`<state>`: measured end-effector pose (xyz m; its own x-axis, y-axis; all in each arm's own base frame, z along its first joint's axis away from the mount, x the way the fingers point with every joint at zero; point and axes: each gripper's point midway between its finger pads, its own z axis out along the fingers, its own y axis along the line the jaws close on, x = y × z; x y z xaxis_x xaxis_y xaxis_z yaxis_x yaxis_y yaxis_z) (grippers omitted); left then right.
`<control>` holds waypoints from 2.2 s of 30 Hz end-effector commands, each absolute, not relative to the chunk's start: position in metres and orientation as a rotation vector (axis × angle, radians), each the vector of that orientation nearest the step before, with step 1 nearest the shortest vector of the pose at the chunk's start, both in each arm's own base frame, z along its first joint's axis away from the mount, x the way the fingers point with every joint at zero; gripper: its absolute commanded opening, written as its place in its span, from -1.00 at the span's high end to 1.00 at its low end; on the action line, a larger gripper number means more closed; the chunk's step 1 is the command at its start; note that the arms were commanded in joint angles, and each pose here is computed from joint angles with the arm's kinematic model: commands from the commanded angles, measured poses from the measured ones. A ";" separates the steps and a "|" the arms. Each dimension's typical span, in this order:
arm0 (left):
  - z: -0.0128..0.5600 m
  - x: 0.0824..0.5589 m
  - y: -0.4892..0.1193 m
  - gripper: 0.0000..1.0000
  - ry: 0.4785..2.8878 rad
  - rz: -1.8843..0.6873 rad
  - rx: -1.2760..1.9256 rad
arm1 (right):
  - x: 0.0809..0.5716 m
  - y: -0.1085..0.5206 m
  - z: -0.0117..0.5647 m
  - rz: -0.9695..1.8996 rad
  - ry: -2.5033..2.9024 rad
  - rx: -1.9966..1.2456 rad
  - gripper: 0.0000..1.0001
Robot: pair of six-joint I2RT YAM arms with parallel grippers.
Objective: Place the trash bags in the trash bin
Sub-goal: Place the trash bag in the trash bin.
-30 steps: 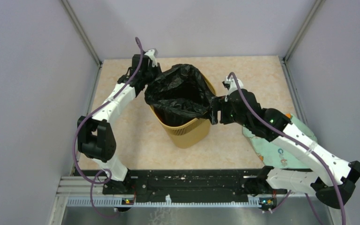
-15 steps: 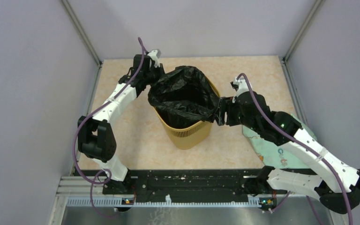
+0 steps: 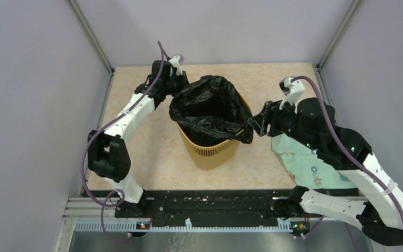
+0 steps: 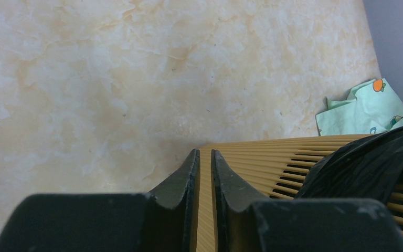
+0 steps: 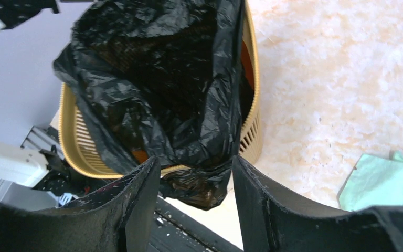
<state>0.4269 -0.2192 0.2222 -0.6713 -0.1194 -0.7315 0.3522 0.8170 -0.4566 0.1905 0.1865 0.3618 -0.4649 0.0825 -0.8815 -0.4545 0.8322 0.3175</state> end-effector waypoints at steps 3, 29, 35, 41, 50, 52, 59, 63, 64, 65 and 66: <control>0.256 0.429 -0.235 0.62 2.094 -0.802 0.213 | 0.178 0.199 0.386 0.700 1.904 -0.446 -0.06; 0.251 0.431 -0.237 0.61 2.105 -0.790 0.212 | 0.174 0.321 0.360 0.799 1.944 -0.915 0.07; 0.250 0.431 -0.237 0.61 2.108 -0.788 0.210 | 0.175 0.330 0.354 0.812 1.958 -0.945 0.07; 0.250 0.431 -0.237 0.61 2.106 -0.786 0.211 | 0.166 0.335 0.354 0.857 1.956 -0.968 0.25; 0.252 0.430 -0.237 0.61 2.102 -0.790 0.212 | 0.143 0.339 0.371 0.953 1.914 -0.981 1.00; 0.252 0.430 -0.236 0.61 2.103 -0.788 0.210 | 0.139 0.338 0.372 0.965 1.912 -0.979 1.00; 0.250 0.430 -0.236 0.62 2.105 -0.785 0.206 | 0.125 0.333 0.375 1.015 1.896 -0.974 1.00; 0.250 0.430 -0.236 0.62 2.105 -0.784 0.205 | 0.118 0.334 0.378 1.041 1.883 -0.987 1.00; 0.250 0.430 -0.236 0.62 2.106 -0.783 0.205 | 0.116 0.335 0.378 1.040 1.882 -0.993 1.00; 0.249 0.430 -0.236 0.62 2.109 -0.784 0.205 | 0.116 0.334 0.377 1.034 1.885 -0.994 0.94; 0.249 0.430 -0.235 0.62 2.108 -0.784 0.204 | 0.116 0.334 0.376 1.031 1.887 -0.996 0.86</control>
